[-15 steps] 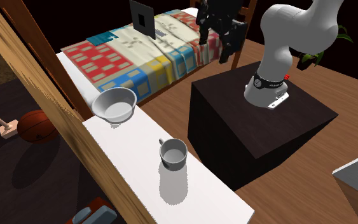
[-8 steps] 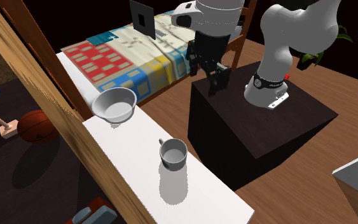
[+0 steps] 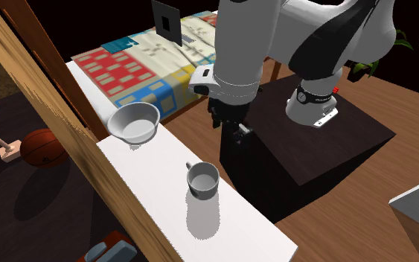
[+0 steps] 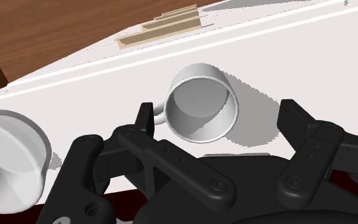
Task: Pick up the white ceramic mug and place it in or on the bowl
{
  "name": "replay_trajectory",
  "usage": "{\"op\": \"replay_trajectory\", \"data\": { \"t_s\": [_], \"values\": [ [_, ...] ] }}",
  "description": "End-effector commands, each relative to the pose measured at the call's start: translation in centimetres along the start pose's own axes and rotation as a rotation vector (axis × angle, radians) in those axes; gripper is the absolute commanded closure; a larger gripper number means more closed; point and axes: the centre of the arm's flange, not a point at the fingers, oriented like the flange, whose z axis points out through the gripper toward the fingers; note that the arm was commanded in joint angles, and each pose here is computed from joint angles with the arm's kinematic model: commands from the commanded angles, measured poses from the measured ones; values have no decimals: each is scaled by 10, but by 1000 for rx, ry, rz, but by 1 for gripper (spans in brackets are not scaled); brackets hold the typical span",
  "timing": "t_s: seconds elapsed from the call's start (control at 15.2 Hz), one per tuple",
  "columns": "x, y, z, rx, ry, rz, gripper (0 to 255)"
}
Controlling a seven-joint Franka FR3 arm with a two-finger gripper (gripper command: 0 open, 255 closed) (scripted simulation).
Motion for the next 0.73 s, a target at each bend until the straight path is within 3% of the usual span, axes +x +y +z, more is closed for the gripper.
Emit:
{"op": "replay_trajectory", "data": {
  "t_s": [0.0, 0.66],
  "values": [
    [14, -6, 22, 4, 0, -7, 0],
    [70, -48, 133, 20, -11, -40, 0]
  ]
}}
